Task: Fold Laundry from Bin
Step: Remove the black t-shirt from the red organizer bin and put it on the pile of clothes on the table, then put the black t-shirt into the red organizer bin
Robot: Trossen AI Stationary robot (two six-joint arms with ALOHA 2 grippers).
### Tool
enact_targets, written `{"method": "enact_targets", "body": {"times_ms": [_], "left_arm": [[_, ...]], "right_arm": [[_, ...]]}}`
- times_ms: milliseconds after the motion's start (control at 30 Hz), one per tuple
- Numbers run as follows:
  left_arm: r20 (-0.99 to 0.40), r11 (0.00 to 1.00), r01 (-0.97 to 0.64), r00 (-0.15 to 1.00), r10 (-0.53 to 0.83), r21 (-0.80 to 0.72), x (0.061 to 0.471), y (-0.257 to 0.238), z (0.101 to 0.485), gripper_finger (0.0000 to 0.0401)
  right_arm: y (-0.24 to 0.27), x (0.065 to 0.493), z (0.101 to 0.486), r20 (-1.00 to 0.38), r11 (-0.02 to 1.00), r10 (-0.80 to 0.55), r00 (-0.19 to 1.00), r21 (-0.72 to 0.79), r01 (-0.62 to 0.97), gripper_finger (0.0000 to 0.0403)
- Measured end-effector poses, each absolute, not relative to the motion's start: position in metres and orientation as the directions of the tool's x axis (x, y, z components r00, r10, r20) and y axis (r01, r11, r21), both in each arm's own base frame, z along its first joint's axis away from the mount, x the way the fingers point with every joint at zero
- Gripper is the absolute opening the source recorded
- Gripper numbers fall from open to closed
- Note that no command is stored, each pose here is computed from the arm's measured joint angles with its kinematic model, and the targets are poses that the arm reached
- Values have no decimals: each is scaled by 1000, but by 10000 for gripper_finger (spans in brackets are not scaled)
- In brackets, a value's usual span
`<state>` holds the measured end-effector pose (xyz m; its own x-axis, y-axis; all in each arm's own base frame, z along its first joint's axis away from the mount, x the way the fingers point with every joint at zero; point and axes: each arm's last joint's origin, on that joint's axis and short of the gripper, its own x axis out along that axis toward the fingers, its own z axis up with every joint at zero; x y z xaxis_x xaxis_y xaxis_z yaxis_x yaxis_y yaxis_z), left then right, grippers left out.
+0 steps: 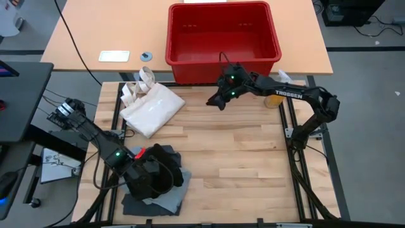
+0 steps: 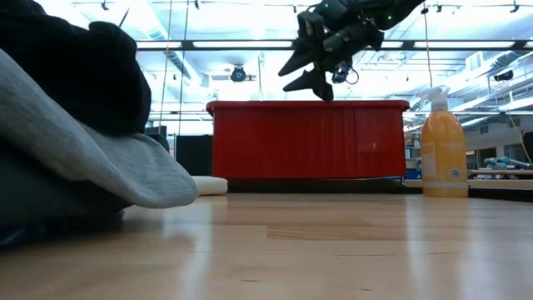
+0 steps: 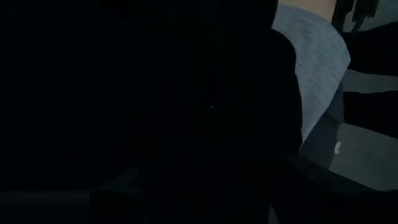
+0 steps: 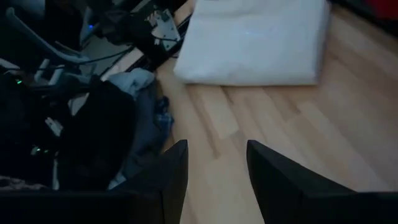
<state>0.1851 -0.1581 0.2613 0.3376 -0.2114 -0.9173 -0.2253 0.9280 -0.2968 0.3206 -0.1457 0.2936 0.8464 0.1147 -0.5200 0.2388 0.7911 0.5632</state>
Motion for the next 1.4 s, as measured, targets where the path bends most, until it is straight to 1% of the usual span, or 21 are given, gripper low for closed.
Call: {"method": "enact_targets", "body": {"times_ms": [100, 233, 333, 433, 533, 600, 700, 833, 900, 1000, 1067, 1167, 1267, 1333, 1400], "left_arm": [[-918, 931, -219, 336, -210, -293, 184, -159, 261, 251], [-914, 932, -200, 339, -224, -302, 182, -163, 262, 308], [-906, 919, -180, 316, -282, -349, 181, -167, 262, 348], [-898, 889, -203, 258, -357, -411, 179, -169, 266, 369], [-898, 882, -214, 240, -370, -420, 173, -168, 278, 372], [-906, 888, -226, 245, -346, -400, 166, -167, 288, 370], [-898, 894, -208, 289, -331, -396, 158, -172, 301, 366], [-870, 917, -110, 375, -320, -384, 144, -188, 309, 359], [-866, 938, -72, 415, -281, -339, 134, -196, 306, 355], [-899, 964, -100, 397, -187, -245, 117, -202, 294, 349], [-905, 968, -105, 391, -170, -227, 111, -208, 288, 346], [-866, 968, -84, 471, -171, -236, 114, -218, 286, 342], [-823, 983, -8, 548, -149, -184, 122, -227, 282, 336], [-829, 993, 13, 549, -105, -117, 128, -229, 275, 331], [-843, 997, -5, 534, -63, -78, 134, -231, 266, 324]], "right_arm": [[-135, 326, 293, -526, 789, 127, 841, 567, 236, 171], [-121, 331, 293, -537, 801, 126, 834, 551, 234, 171], [-114, 334, 293, -543, 800, 122, 831, 549, 241, 171], [-110, 335, 293, -547, 798, 119, 829, 550, 248, 171], [-109, 335, 292, -553, 783, 124, 824, 565, 261, 171], [-111, 334, 291, -561, 768, 118, 820, 575, 282, 171], [-112, 334, 291, -563, 757, 93, 821, 575, 308, 171], [-109, 336, 291, -569, 763, 71, 819, 560, 323, 171], [-105, 337, 291, -572, 768, 70, 817, 554, 322, 171], [-99, 339, 291, -574, 774, 77, 815, 549, 314, 171], [-95, 340, 291, -579, 780, 65, 813, 538, 321, 171], [-92, 341, 291, -586, 785, 40, 809, 520, 337, 171], [-91, 341, 291, -588, 784, 26, 808, 513, 348, 171], [-91, 341, 291, -588, 781, 25, 809, 516, 352, 171], [-91, 341, 291, -588, 780, 25, 809, 517, 352, 171]]}}
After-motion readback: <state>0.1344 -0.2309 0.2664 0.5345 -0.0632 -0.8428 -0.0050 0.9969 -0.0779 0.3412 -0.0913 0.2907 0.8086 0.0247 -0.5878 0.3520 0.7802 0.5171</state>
